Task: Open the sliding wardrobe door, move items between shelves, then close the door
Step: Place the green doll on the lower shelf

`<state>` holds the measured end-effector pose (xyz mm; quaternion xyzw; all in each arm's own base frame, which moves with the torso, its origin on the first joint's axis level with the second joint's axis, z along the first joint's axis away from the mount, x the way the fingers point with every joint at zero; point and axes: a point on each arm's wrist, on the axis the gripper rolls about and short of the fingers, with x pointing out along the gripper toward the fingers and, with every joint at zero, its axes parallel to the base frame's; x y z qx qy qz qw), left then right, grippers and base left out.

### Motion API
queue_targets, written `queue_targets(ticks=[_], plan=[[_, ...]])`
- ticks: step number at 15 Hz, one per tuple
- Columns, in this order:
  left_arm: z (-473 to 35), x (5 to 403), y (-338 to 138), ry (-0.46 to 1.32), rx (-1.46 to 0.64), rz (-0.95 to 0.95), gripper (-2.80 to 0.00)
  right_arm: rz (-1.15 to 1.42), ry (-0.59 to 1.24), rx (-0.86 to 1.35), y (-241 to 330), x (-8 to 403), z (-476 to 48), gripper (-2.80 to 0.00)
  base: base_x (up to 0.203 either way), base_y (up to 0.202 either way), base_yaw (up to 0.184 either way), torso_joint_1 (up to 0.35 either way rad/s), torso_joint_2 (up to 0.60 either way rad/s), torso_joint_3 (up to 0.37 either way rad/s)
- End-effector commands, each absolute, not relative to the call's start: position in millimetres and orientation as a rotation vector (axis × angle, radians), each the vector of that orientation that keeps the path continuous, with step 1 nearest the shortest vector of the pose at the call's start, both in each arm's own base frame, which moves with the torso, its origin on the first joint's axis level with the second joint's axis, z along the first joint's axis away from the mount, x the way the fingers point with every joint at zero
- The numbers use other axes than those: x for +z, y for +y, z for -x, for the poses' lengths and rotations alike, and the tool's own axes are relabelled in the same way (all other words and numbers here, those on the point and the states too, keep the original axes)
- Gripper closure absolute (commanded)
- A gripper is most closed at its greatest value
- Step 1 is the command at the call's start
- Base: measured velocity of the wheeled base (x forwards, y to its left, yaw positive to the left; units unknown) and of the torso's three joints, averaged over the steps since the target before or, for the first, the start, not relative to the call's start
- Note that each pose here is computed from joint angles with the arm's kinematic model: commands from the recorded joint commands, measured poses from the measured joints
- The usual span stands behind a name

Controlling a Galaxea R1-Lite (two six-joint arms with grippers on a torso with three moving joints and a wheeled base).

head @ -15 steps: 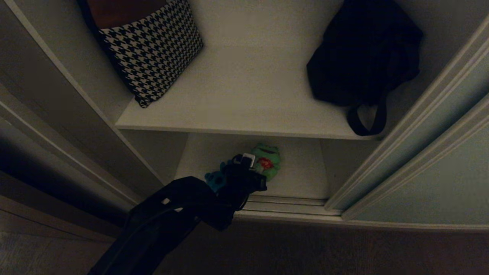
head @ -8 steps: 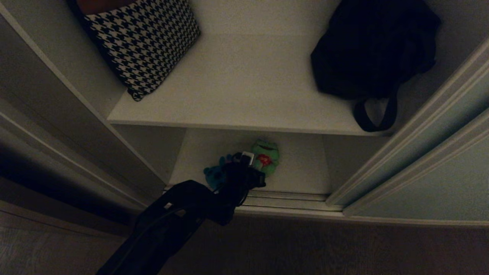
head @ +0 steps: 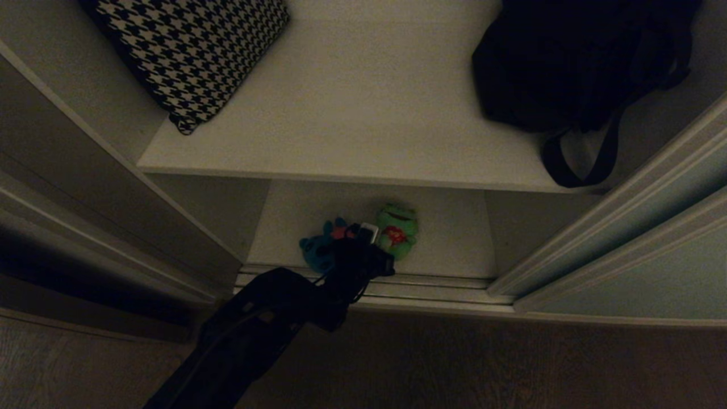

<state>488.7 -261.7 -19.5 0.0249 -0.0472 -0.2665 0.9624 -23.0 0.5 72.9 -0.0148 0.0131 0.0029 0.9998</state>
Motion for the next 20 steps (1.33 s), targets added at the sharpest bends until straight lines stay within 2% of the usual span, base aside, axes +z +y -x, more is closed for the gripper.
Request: queue_targets(ticks=[1,4,9,18,20], plan=[[-494.5,-22.7,-250.1,-0.112,-0.546,-0.059,0.00,0.030,0.027,0.007,0.5,72.9,23.0,0.00,0.000,0.000,0.000,0.000,0.00,0.000],[-499.6,-20.2,-236.6,-0.196,-0.523,-0.076,0.00,0.029,0.027,0.007,0.5,72.9,23.0,0.00,0.000,0.000,0.000,0.000,0.00,0.000],[-505.7,-33.7,-222.7,-0.155,-0.508,-0.096,0.00,0.030,0.028,0.007,0.5,72.9,23.0,0.00,0.000,0.000,0.000,0.000,0.00,0.000],[-505.3,-32.7,-222.3,-0.171,-0.518,-0.099,0.00,0.030,0.026,0.007,0.5,72.9,23.1,0.00,0.000,0.000,0.000,0.000,0.00,0.000],[-505.1,-34.9,-223.4,-0.152,-0.535,-0.105,0.00,0.030,0.026,0.007,0.5,72.9,23.1,0.00,0.127,0.000,0.000,0.004,0.00,0.003]])
